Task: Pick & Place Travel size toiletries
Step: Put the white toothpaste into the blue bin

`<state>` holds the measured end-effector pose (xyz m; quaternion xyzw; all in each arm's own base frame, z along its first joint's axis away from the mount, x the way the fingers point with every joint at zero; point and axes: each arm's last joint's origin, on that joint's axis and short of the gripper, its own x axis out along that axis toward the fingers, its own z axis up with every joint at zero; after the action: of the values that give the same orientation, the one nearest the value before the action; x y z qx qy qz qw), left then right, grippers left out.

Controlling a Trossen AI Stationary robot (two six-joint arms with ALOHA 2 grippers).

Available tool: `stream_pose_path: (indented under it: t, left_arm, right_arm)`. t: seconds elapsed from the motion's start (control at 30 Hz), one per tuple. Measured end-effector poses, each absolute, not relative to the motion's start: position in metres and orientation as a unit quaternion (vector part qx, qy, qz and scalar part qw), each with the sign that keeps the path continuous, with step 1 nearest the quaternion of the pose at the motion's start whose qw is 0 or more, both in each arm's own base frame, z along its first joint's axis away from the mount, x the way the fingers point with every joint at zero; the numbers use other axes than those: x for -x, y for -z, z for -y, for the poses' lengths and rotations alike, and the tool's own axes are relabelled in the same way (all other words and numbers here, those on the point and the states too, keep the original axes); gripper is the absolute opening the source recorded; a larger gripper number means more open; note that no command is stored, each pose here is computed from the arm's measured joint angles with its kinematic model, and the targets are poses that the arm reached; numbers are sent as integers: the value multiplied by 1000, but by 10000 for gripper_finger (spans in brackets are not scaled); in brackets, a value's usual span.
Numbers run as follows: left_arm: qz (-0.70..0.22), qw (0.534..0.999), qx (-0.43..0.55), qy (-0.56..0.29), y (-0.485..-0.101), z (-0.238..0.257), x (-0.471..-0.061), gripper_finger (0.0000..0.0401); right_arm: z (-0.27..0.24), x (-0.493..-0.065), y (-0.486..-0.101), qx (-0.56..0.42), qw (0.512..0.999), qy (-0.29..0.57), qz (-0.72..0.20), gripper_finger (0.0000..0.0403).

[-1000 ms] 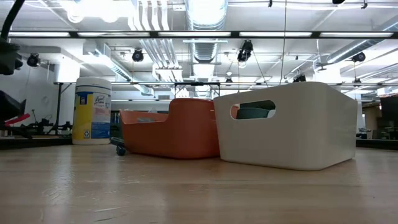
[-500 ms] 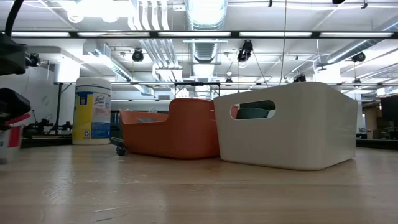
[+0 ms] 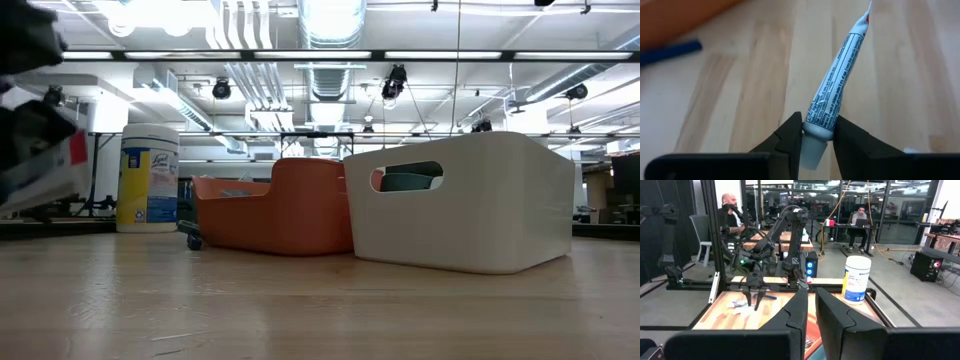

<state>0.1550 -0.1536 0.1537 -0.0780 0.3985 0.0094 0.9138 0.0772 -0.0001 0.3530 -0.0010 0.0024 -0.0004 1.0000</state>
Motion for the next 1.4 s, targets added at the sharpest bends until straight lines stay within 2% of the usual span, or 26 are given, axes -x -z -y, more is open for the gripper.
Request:
stream_pose_path:
  t: [0.33,0.57,0.83,1.13,1.4]
  left_arm:
    - [-360,932,42,-4,-189,144,-195,96]
    - [-339,939,-42,23,-217,119,-228,96]
    - [-298,946,-125,-27,-245,72,-260,96]
    - [-247,954,-91,-143,-250,-1,-277,97]
    - [-130,974,-24,-186,-232,-33,-296,97]
  right_arm:
    - [0,-77,-353,1,1000,0,-3,34]
    - [0,-77,-353,1,1000,1,-2,34]
    - [0,-77,-353,0,1000,0,-3,34]
    - [0,-77,-353,0,1000,0,-2,34]
    - [0,-77,-353,1,1000,0,-2,34]
